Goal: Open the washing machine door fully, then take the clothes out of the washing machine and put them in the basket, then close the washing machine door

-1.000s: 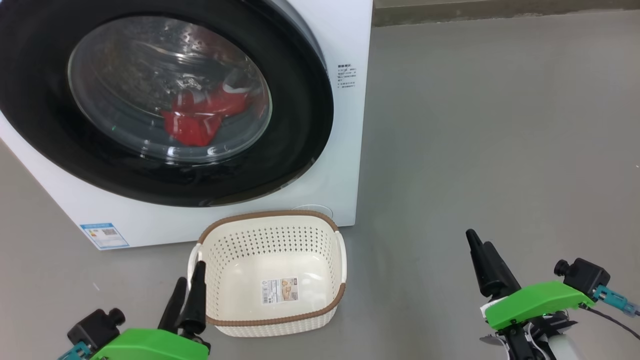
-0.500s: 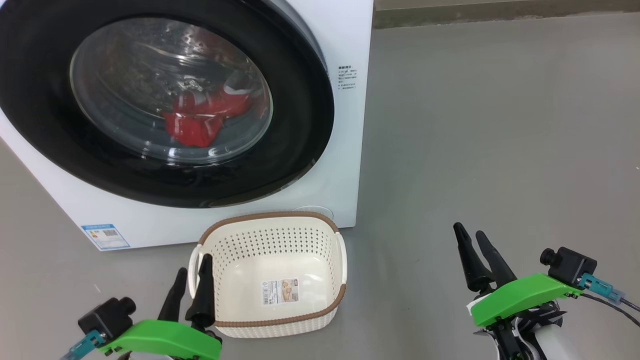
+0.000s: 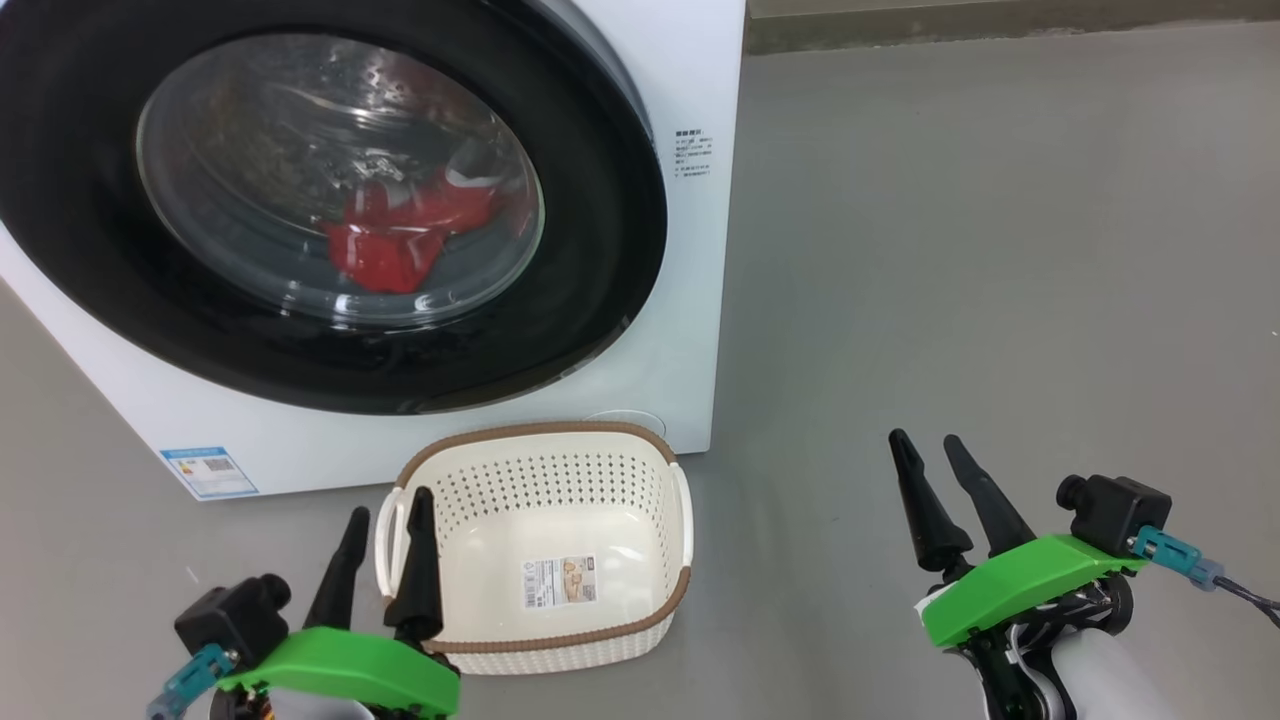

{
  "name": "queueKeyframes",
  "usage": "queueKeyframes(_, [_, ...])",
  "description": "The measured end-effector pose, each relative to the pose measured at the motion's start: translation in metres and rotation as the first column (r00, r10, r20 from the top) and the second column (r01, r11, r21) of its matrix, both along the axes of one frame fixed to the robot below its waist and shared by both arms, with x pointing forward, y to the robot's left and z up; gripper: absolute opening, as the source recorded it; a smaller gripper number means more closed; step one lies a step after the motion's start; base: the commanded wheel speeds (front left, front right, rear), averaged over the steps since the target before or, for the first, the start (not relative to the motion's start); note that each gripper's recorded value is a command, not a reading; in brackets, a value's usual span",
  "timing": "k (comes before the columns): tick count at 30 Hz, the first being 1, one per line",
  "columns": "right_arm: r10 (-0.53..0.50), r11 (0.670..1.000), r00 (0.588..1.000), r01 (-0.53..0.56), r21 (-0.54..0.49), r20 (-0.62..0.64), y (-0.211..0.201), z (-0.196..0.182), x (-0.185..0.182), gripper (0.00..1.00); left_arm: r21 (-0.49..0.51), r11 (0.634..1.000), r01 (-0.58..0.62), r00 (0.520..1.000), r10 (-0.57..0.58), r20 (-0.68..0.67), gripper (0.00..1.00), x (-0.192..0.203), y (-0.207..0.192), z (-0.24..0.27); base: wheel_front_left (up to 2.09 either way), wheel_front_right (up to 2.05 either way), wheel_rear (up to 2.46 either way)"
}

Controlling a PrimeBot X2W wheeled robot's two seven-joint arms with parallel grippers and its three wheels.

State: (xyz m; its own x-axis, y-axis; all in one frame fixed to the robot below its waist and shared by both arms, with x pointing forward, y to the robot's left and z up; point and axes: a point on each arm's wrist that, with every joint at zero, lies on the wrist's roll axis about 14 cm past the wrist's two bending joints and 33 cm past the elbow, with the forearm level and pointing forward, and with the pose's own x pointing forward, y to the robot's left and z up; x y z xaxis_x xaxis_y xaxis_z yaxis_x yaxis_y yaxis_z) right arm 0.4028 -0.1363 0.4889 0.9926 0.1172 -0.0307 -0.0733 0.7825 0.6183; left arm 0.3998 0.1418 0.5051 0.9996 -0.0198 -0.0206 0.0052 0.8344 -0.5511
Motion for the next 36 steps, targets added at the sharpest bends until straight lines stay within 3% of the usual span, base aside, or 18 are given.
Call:
queueKeyframes(12, [0.032,0.991,0.998,-0.025,-0.134,0.052,0.006,0.008,0.006,1.0,0.153,0.988,-0.022,0.999,0.015,0.048,1.0,0.005,0.0,0.01,0.0,0.0,0.0])
queueKeyframes(22, [0.078,0.964,0.991,-0.047,-0.262,0.109,0.014,0.019,0.012,1.0,0.267,0.963,-0.037,0.993,0.005,0.119,1.0,0.011,-0.005,0.026,0.0,0.0,0.0])
queueKeyframes(31, [0.119,0.933,0.982,-0.059,-0.356,0.149,0.02,0.028,0.018,1.0,0.341,0.939,-0.037,0.986,-0.02,0.164,1.0,0.014,-0.015,0.035,0.0,0.0,0.0])
queueKeyframes(36, [0.12,0.932,0.981,-0.058,-0.359,0.152,0.02,0.028,0.019,1.0,0.34,0.94,-0.037,0.985,-0.024,0.173,1.0,0.017,-0.016,0.038,0.0,0.0,0.0])
